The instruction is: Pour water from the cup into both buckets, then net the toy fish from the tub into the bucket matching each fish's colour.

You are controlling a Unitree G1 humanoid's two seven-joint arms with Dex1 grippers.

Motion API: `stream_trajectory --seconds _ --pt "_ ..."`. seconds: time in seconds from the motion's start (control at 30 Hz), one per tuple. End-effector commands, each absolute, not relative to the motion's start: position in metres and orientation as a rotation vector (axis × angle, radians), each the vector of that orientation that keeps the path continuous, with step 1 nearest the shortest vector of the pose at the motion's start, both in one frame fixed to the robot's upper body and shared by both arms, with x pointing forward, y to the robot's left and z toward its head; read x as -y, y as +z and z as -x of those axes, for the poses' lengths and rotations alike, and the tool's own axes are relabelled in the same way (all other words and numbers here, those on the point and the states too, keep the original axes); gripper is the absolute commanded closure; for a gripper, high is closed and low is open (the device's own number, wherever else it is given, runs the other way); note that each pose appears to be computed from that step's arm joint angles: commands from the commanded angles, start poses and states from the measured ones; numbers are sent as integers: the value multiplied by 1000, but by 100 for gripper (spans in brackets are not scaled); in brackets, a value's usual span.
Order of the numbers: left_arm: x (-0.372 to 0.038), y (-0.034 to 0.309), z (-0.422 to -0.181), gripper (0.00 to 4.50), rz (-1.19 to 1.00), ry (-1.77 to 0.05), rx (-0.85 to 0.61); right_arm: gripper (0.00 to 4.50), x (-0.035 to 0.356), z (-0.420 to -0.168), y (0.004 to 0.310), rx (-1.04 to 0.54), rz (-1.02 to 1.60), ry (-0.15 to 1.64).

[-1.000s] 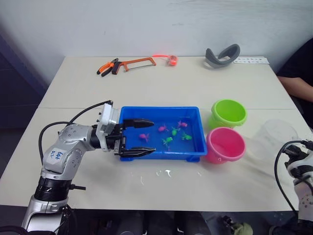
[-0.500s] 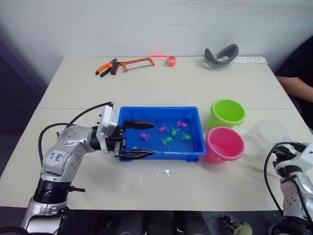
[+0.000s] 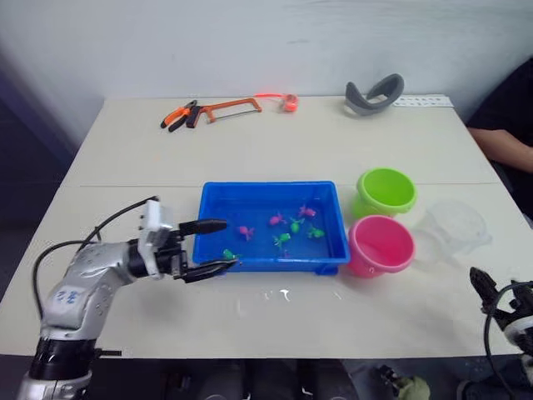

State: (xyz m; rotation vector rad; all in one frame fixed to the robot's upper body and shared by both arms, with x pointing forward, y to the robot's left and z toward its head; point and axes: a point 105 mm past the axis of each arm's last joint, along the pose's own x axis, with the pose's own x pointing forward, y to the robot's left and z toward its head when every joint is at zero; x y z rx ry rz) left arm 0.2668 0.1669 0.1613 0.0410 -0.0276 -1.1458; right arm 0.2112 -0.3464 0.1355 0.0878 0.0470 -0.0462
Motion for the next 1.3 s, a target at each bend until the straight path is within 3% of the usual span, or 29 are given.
stream_trajectory --seconds 0.03,0.1,0.2,0.4,0.53,0.77,0.97,1.1,1.17,1.3 --pt "-201 171 -267 0 -96 -940 128 7 302 -215 180 84 102 262" --pt "-232 173 -268 0 -270 -726 216 7 273 -209 197 149 134 478" --pt "-277 161 -252 0 -337 -492 203 7 246 -207 199 139 160 660" --pt "-352 128 -195 0 -195 -66 118 7 197 -209 190 259 334 992" --pt "-374 105 -158 0 -106 91 41 7 174 -203 178 272 308 1168" --pt "-404 78 -110 0 103 429 -90 7 152 -206 173 331 301 1291" --pt "-395 89 -140 0 133 480 -84 7 148 -213 174 358 316 1307" --pt "-384 103 -181 0 154 503 -96 7 149 -220 177 365 315 1288" --pt "-382 101 -199 0 194 570 -172 7 147 -219 177 359 308 1298" --pt "-368 106 -239 0 168 511 -268 7 143 -223 181 352 284 1282"
